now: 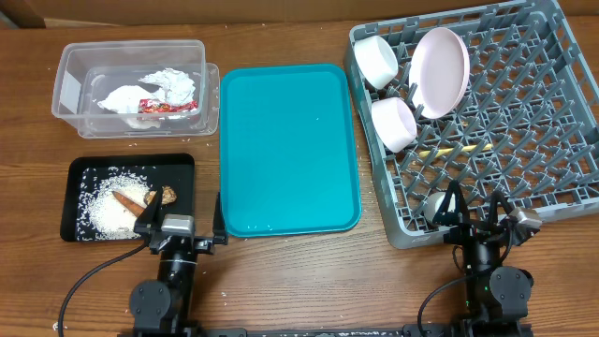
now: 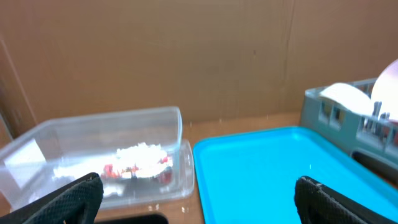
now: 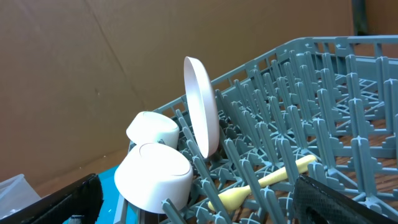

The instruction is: Sort waste into correct bins and load items into the dishwasher

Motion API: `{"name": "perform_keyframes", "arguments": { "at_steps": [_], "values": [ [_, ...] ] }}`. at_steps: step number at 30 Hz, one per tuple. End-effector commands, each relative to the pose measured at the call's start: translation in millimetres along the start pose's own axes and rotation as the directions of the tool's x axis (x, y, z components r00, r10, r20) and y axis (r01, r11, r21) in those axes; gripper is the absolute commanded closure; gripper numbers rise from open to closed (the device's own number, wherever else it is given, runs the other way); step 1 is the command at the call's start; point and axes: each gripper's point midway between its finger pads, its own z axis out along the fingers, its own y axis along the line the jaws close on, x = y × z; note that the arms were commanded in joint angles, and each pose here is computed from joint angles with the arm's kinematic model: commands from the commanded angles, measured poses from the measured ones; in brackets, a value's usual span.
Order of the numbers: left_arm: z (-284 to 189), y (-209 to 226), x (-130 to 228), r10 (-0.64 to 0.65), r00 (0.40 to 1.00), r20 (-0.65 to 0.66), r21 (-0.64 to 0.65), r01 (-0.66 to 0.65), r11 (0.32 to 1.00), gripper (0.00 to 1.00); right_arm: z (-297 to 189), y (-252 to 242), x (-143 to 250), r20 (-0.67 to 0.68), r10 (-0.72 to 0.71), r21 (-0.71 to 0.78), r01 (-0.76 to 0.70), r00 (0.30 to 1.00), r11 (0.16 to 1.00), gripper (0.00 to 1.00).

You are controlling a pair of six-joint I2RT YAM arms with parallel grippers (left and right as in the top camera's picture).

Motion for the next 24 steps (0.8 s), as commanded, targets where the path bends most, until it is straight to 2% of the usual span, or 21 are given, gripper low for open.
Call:
{"name": "perform_keyframes", "arguments": {
  "at_steps": [1,5,24],
  "values": [
    [-0.1,-1.4,10.9,0.004,1.0,-0.026,0.005,-0.004,1.0,0.0,0.0,0.1,1.8,0.003,-0.01,-0.004,0.01,1.0,1.0,0.0],
    [-2.1,-5.6,35.8,0.0,0.992,-0.126,0.027,0.003,1.0,0.0,0.0,0.1,1.8,0.003,-0.01,-0.004,0.01,1.0,1.0,0.0],
    [-1.9,-4.7,35.1,-0.004,0.992,-0.124,0.021,0.006,1.0,0.0,0.0,0.1,1.8,0.003,-0.01,-0.004,0.01,1.0,1.0,0.0]
  ]
}}
